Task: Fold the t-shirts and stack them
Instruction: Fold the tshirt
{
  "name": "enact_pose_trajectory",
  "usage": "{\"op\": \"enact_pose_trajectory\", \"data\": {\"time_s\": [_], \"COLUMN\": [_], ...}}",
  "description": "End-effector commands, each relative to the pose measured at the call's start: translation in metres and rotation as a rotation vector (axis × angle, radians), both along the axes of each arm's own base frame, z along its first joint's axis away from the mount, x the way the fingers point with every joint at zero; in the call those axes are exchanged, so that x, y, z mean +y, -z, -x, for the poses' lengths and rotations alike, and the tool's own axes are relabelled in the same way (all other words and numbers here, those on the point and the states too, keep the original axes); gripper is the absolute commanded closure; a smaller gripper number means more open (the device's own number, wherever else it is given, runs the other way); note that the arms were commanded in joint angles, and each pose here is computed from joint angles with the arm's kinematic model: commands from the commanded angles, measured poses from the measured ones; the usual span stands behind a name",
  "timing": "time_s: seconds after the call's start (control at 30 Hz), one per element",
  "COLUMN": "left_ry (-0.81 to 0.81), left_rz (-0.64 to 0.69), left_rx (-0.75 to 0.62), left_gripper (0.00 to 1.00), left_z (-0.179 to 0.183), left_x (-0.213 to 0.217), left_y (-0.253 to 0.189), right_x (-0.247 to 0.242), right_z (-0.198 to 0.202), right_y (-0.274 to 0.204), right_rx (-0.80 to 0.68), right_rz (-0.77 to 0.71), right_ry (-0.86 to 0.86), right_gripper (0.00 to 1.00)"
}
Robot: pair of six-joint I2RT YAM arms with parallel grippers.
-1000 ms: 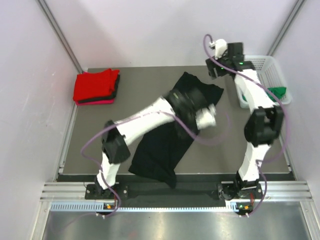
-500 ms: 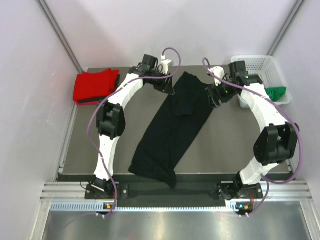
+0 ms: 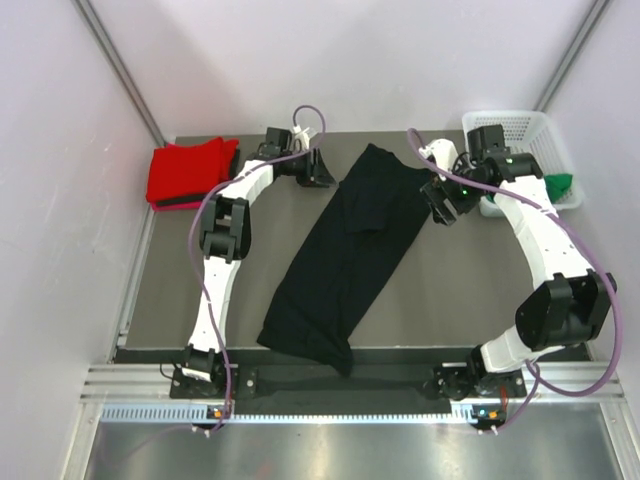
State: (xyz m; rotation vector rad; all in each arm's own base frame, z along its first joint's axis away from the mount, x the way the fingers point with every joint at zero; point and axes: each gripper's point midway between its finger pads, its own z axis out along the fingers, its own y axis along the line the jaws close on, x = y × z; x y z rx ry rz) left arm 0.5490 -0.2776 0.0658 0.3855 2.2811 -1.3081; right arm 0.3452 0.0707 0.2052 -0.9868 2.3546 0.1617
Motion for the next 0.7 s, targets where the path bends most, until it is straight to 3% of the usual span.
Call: {"op": "enact_pose_trajectory", "data": {"time_s": [0.0,0.3,0.47,0.57,0.6,0.63,0.67], "left_ry": [0.058,0.061,0.056,0.040,0.031,0.000,-0.021], "left_rz": [0.111,0.087,0.070,0.058,0.053,0.034,0.025], "left_rx": [-0.077,-0.046,-0.043,-0.050,-0.052,-0.052,-0.046], "left_gripper": [0.48,0.50,0.56,0.72,0.92,1.00,1.00], "left_z": [-0.007,-0.008,-0.008,-0.012,-0.014,-0.019,-0.023], "left_x": [-0.024,-0.039,-0.045,-0.044,-0.044,-0.041,-0.038], "left_y": [-0.026,0.015,0.028,0.034,0.035,0.038,0.039], "right_x": [-0.013,-0.021,-0.023,-0.023,-0.024,-0.024,-0.024], "right_z": [0.010,0.008,0.006,0.006,0.006,0.006,0.006], "right_y": [0.000,0.006,0.010,0.011,0.011,0.013,0.014], "right_rx": [0.008,0.021,0.024,0.024,0.024,0.029,0.034], "right_rz": [0.058,0.091,0.091,0.091,0.092,0.092,0.092], "right_ry": [0.004,0.012,0.019,0.021,0.023,0.024,0.025], "right_gripper": [0.22,0.22,0.22,0.22,0.22,0.21,0.21]}}
